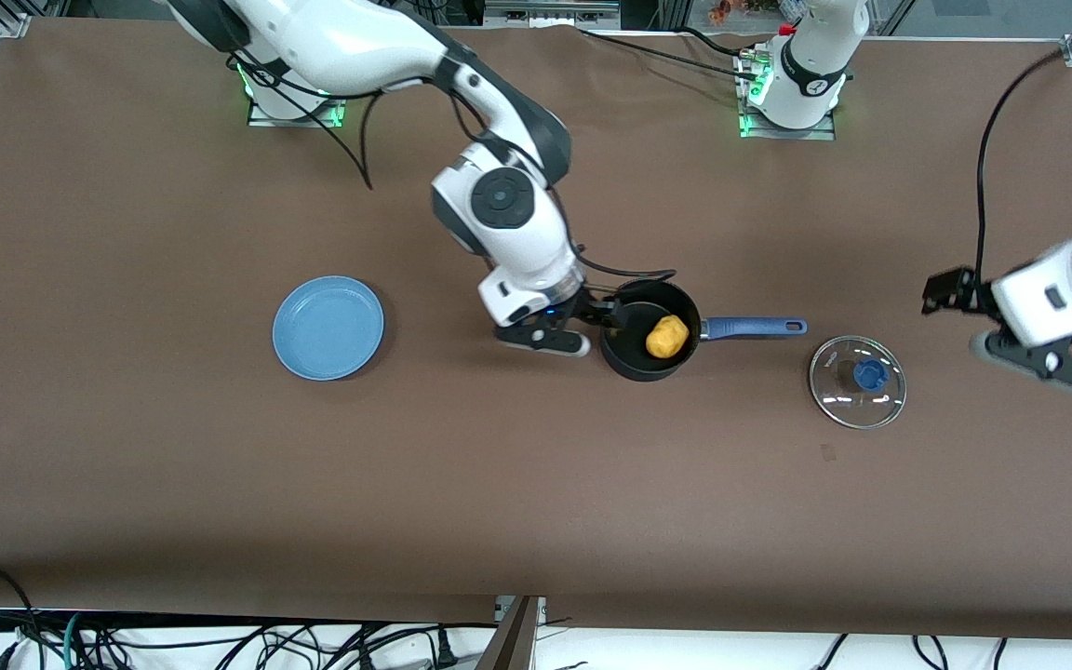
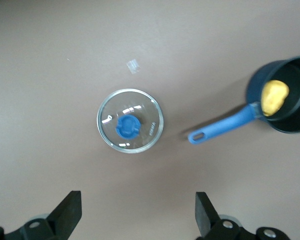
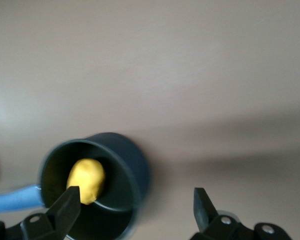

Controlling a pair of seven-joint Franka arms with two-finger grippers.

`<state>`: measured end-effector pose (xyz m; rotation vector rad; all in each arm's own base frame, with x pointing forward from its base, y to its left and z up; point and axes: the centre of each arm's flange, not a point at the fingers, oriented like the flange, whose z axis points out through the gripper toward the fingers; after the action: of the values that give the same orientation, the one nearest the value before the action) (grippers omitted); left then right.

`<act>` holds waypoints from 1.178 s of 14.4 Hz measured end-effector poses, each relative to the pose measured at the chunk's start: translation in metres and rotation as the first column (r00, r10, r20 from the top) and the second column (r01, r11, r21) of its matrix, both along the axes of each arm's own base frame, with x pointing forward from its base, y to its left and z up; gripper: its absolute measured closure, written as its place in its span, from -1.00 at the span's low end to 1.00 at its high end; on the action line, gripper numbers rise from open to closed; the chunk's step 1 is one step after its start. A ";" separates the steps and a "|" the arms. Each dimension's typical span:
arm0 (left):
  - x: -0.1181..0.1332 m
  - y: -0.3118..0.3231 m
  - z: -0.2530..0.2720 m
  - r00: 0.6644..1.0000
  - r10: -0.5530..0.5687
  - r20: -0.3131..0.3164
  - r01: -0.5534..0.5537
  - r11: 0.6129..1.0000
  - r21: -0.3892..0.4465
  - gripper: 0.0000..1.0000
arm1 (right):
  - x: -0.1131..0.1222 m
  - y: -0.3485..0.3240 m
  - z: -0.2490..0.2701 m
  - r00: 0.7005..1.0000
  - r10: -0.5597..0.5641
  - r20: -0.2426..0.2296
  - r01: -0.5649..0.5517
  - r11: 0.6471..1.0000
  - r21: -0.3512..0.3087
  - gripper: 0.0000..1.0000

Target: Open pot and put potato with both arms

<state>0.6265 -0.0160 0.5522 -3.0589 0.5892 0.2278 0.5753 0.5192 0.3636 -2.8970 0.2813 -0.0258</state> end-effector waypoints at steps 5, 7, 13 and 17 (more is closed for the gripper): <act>-0.023 -0.022 0.015 0.997 0.075 -0.013 -0.075 0.997 0.000 -1.00 | 0.032 -0.125 0.069 0.971 0.179 -0.159 -0.204 0.966 -0.159 -1.00; -0.030 -0.033 0.000 0.994 0.110 -0.027 -0.109 0.994 0.020 -1.00 | 0.046 -0.191 0.091 0.947 0.223 -0.232 -0.266 0.948 -0.176 -1.00; -0.067 -0.025 -0.005 0.975 0.218 0.055 -0.220 0.975 0.032 -1.00 | 0.055 -0.353 0.157 0.902 0.312 -0.298 -0.368 0.917 -0.155 -1.00; -0.077 -0.029 0.021 0.961 0.254 0.108 -0.257 0.966 0.022 -1.00 | 0.023 -0.414 0.200 0.916 0.282 -0.285 -0.343 0.920 -0.191 -1.00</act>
<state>0.5493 -0.0451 0.5729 -3.0809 0.1809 0.0788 0.5984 0.1050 0.5639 -3.1466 -0.1655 0.3942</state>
